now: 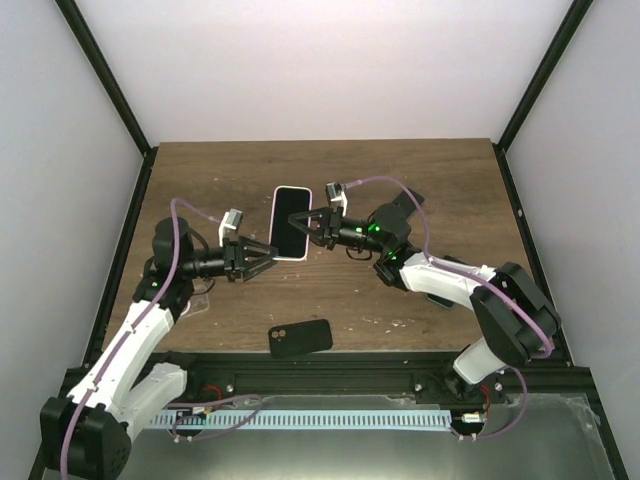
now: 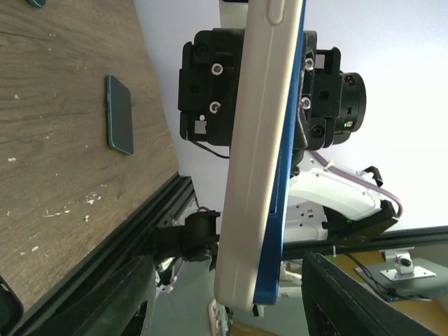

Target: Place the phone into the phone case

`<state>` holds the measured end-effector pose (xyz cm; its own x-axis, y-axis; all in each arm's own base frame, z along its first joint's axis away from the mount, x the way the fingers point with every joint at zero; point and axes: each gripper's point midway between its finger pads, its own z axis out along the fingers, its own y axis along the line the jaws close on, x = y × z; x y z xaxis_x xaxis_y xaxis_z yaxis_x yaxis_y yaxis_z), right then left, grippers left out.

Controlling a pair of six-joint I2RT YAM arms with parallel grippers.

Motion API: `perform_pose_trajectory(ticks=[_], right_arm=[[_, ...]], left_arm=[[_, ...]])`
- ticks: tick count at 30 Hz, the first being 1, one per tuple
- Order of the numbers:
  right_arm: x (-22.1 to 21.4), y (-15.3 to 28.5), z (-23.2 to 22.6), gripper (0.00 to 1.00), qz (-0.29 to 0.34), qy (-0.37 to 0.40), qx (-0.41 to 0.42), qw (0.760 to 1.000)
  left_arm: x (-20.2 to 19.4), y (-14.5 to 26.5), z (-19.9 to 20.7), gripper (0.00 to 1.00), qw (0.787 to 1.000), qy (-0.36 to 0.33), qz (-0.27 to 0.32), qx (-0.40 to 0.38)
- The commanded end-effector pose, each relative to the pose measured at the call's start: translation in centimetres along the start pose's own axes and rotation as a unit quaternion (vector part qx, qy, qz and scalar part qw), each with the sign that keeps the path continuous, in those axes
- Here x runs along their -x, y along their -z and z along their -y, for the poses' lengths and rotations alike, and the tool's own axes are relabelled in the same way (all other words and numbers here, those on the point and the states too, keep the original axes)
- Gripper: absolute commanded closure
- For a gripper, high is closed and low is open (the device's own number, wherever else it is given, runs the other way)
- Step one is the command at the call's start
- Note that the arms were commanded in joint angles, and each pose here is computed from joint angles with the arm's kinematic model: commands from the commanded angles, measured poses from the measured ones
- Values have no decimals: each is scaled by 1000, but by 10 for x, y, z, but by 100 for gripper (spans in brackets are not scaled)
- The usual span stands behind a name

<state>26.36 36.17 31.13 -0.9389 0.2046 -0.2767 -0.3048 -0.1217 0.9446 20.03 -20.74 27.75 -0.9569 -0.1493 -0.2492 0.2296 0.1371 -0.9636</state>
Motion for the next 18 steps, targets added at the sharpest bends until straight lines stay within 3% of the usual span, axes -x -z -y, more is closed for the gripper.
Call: perform_pose_trajectory(ticks=[1,10,15,18], right_arm=[[14,-4,-22,90,21,30,26,999],[11,-5,-16,89,10,32,15,999],[8,-3,-9,88,8,31,6,999],[7,-2,-7,87,8,38,-6,999]], left_arm=[[-2,-3,2,45,1000,-15,-11,-4],[2,-5,-11,91,1000,-11,-5,18],[5,-5,-21,99,999,-4,0,45],[6,-4,-23,96,998,-7,1,56]])
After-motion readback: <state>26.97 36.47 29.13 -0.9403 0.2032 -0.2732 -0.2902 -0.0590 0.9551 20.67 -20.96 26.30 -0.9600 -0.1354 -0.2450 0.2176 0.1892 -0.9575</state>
